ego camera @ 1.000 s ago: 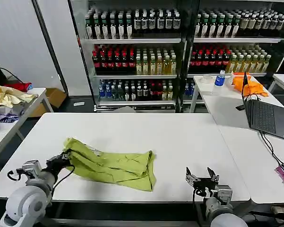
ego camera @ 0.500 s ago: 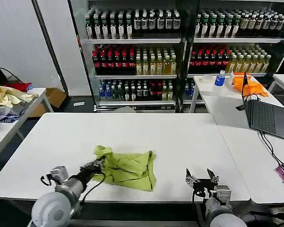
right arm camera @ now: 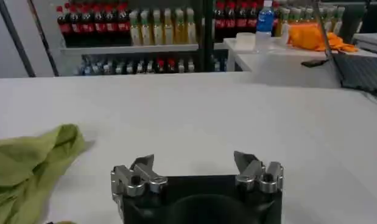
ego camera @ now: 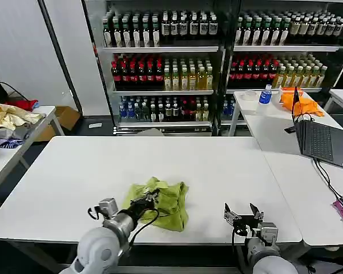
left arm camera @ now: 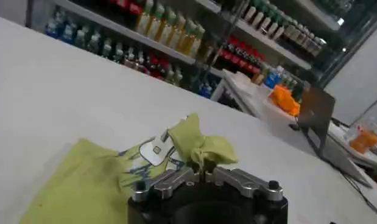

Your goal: Fold and organize the clothes.

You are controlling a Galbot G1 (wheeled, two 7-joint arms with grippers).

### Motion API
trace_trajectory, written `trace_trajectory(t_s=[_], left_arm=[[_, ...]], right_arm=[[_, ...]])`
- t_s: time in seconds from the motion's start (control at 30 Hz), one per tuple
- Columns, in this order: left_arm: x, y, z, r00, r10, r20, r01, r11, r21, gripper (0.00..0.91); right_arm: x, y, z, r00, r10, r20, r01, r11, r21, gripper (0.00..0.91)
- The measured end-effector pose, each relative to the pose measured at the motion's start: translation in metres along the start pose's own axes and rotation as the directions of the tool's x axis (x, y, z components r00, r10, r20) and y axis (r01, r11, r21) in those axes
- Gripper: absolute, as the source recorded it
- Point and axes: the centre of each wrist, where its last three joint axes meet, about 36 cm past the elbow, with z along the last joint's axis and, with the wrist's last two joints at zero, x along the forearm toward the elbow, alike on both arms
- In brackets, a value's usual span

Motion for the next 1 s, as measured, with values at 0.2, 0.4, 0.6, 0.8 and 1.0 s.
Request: trace_trajectory(t_s=[0.2, 0.4, 0.6, 0.8, 1.0], left_arm=[[-0.018, -0.005, 0.005, 1.000, -0.001, -0.011, 0.000, 0.999, -0.046, 0.907], [-0.020, -0.006, 0.006, 1.000, 0.021, -0.003, -0.021, 0.998, -0.062, 0.907], [-0.012, -0.009, 0.005, 0.997, 0.076, 0.009, -0.076, 0.996, -0.055, 0.907], [0.004, -0.002, -0.004, 0.995, 0.094, 0.029, -0.093, 0.995, -0.032, 0.907], [0.013, 0.027, -0.012, 0.999, 0.003, 0.040, -0.001, 0.999, -0.044, 0.907]], right_arm=[[0.000, 0.001, 0.000, 1.000, -0.001, -0.001, 0.001, 1.000, -0.002, 0.907], [-0.001, 0.003, 0.002, 1.000, -0.003, -0.004, 0.003, 1.000, -0.003, 0.907], [-0.002, 0.005, 0.001, 1.000, -0.006, -0.001, 0.006, 1.000, -0.007, 0.907], [-0.001, 0.003, 0.001, 1.000, -0.003, -0.001, 0.003, 1.000, -0.006, 0.907], [-0.001, 0.004, 0.000, 1.000, -0.004, 0.003, 0.004, 1.000, -0.009, 0.907]])
